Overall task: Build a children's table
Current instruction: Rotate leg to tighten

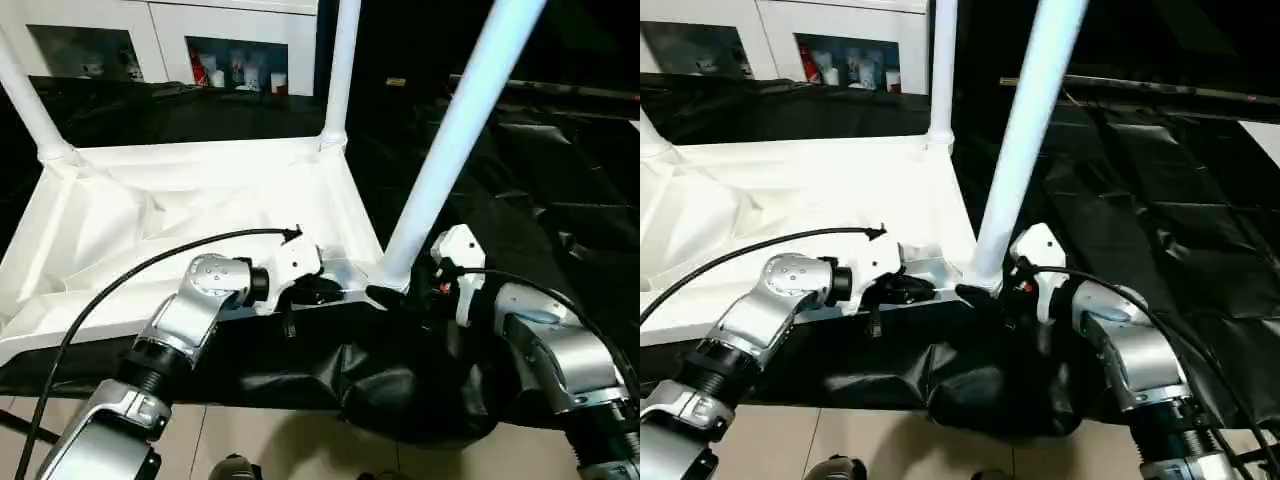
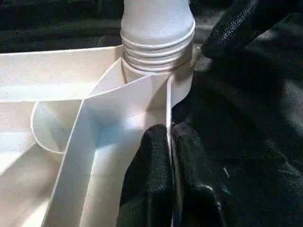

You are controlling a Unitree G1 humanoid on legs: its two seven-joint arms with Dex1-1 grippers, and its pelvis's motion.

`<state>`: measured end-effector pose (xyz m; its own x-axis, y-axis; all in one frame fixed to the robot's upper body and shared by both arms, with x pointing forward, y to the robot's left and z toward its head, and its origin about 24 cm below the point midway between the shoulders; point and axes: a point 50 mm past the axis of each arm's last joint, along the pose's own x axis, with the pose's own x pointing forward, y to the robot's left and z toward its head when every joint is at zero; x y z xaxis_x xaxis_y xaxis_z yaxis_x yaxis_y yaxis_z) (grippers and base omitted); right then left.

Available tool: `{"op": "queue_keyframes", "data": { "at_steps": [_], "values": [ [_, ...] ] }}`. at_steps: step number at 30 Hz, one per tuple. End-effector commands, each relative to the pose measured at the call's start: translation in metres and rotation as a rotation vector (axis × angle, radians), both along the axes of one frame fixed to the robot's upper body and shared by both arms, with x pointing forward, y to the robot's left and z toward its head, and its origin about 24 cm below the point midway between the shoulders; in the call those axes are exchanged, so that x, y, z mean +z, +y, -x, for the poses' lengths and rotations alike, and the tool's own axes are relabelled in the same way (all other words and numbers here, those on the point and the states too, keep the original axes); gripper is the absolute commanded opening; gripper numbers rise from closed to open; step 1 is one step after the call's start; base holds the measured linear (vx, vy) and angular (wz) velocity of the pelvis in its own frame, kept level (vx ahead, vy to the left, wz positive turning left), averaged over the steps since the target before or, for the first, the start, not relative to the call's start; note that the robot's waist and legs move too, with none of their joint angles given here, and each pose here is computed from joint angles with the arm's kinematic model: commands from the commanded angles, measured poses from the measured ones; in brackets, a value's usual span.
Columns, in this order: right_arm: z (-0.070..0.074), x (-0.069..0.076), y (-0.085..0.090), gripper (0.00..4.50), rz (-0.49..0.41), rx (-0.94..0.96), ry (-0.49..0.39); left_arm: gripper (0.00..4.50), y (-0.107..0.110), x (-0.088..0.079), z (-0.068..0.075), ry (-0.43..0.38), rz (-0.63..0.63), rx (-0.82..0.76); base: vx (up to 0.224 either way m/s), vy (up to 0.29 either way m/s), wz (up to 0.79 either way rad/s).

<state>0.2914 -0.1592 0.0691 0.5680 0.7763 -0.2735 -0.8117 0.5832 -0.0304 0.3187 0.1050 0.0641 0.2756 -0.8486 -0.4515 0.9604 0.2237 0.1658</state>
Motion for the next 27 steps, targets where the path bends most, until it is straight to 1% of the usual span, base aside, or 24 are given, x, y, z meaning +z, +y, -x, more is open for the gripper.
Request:
{"op": "queue_keyframes", "data": {
  "at_steps": [1, 2, 7, 12, 18, 21, 22, 23, 27],
  "values": [
    [-0.002, -0.002, 0.0, 4.5, 0.027, 0.007, -0.005, 0.59, 0.002, -0.011, 0.002, 0.043, -0.05, 0.013, 0.0, 0.0, 0.0],
    [-0.002, -0.002, 0.0, 4.5, 0.027, 0.008, -0.007, 0.68, 0.002, -0.011, 0.001, 0.035, -0.063, 0.018, 0.0, 0.0, 0.0],
    [-0.003, -0.001, 0.002, 4.5, 0.025, 0.015, -0.011, 0.68, 0.009, -0.012, -0.001, 0.038, -0.111, 0.042, 0.0, 0.0, 0.0],
    [-0.002, -0.002, 0.001, 4.5, 0.025, 0.018, -0.01, 0.68, 0.013, -0.011, -0.001, 0.067, -0.1, 0.056, 0.0, 0.0, 0.0],
    [-0.003, -0.003, 0.001, 4.5, 0.023, 0.021, -0.013, 0.68, 0.016, -0.011, -0.005, 0.063, -0.109, 0.095, 0.0, 0.0, 0.0],
    [-0.003, -0.003, 0.002, 4.5, 0.023, 0.026, -0.013, 0.68, 0.018, -0.011, -0.005, 0.08, -0.121, 0.096, 0.0, 0.0, 0.0],
    [-0.002, -0.003, 0.002, 4.5, 0.023, 0.029, -0.012, 0.41, 0.019, -0.011, -0.005, 0.089, -0.126, 0.1, 0.0, 0.0, 0.0],
    [-0.002, -0.003, 0.002, 4.5, 0.023, 0.029, -0.012, 0.33, 0.019, -0.011, -0.005, 0.089, -0.126, 0.101, 0.0, 0.0, 0.0],
    [-0.002, -0.003, 0.002, 4.5, 0.02, 0.033, -0.014, 0.27, 0.02, -0.011, -0.006, 0.113, -0.129, 0.117, 0.0, 0.0, 0.0]
  ]
}}
